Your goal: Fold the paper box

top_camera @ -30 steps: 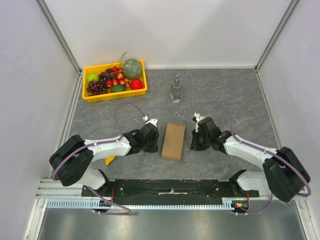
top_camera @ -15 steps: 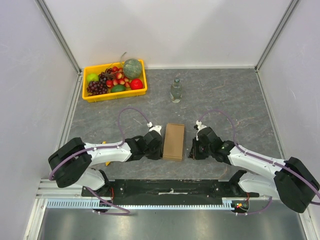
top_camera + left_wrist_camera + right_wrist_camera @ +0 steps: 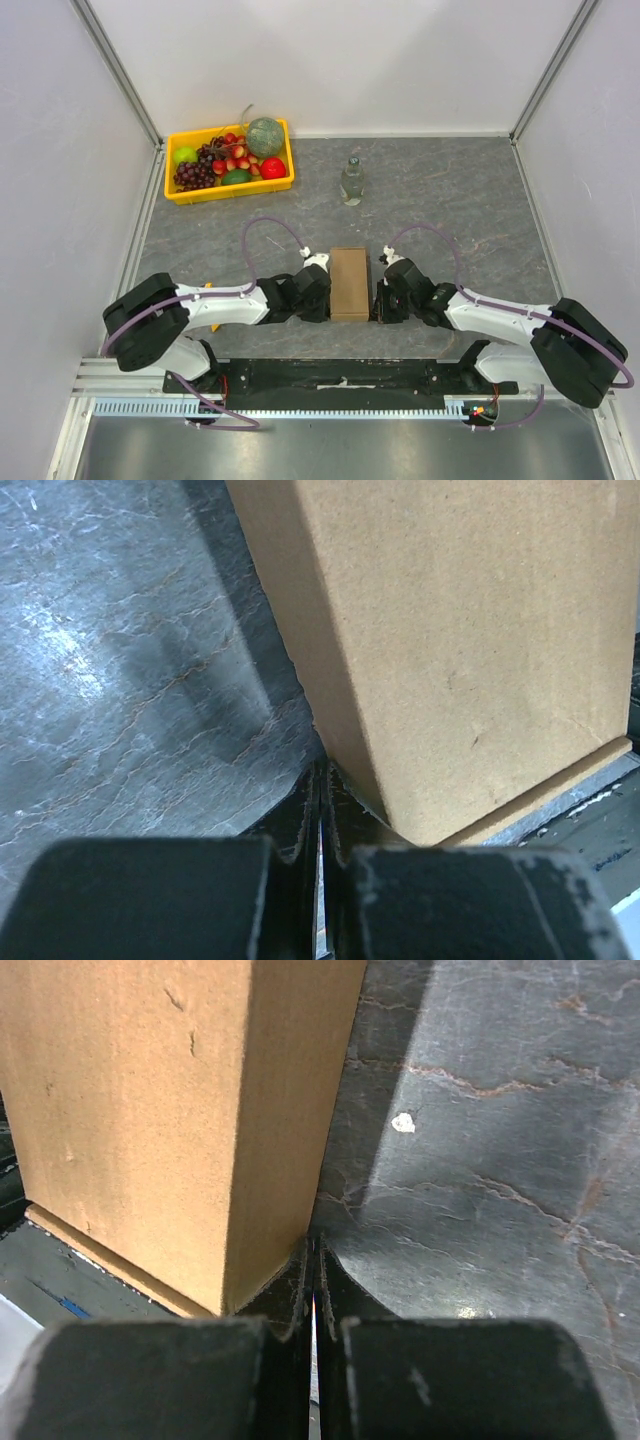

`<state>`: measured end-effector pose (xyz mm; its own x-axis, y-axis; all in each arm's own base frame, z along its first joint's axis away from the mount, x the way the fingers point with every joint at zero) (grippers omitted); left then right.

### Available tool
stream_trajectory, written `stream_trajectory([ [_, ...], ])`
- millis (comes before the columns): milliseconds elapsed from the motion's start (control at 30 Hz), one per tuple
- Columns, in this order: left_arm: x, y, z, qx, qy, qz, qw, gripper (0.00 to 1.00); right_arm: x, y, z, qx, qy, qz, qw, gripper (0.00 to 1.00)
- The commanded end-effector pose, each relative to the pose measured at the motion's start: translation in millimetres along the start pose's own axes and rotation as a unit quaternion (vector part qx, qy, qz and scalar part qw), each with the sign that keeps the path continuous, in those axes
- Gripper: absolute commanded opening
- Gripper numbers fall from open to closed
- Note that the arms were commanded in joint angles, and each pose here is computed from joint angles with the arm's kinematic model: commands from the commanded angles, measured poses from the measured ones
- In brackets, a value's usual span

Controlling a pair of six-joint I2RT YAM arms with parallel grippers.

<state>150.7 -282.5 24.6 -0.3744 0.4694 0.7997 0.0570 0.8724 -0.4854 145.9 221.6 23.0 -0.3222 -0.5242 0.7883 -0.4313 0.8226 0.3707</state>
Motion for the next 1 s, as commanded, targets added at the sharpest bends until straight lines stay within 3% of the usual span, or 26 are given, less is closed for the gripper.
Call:
stream_trajectory([
  [0,-4,-20,7,0.008,0.005,0.011,1.0,0.02,-2,18,-17,-0.007,-0.027,-0.024,0.999,0.0],
  [233,-14,-40,36,-0.002,0.032,0.016,0.999,0.02,2,13,-20,-0.008,-0.037,0.001,0.999,0.0],
  [333,-19,-60,51,-0.001,0.049,0.038,0.998,0.02,19,-27,-24,-0.017,-0.058,0.121,0.991,0.01],
  [433,-22,-93,74,-0.027,0.074,0.067,0.995,0.02,55,-65,-42,-0.036,-0.125,0.233,0.964,0.03],
  [533,-20,-127,100,-0.062,0.101,0.105,0.987,0.02,95,-83,-59,-0.061,-0.189,0.299,0.933,0.15],
  [667,-17,-168,126,-0.11,0.131,0.176,0.969,0.02,132,-86,-78,-0.078,-0.257,0.312,0.911,0.29],
  [833,6,-166,95,-0.112,0.069,0.187,0.974,0.02,140,-84,-79,-0.077,-0.261,0.306,0.912,0.32],
  [967,33,-139,50,-0.1,0.009,0.173,0.98,0.02,131,-82,-73,-0.081,-0.244,0.296,0.92,0.3],
])
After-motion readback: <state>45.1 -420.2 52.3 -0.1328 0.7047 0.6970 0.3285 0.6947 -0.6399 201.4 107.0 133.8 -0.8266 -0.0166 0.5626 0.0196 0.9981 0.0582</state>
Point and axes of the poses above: each gripper's point midway between its finger pads, its own x axis back along the fingers, its own y axis along the line the jaws close on, z = x × y, the point moved 1 cm from there along x, back along the fingers, and after that the axes turned 15 degrees about x, right-handed, at the moved point
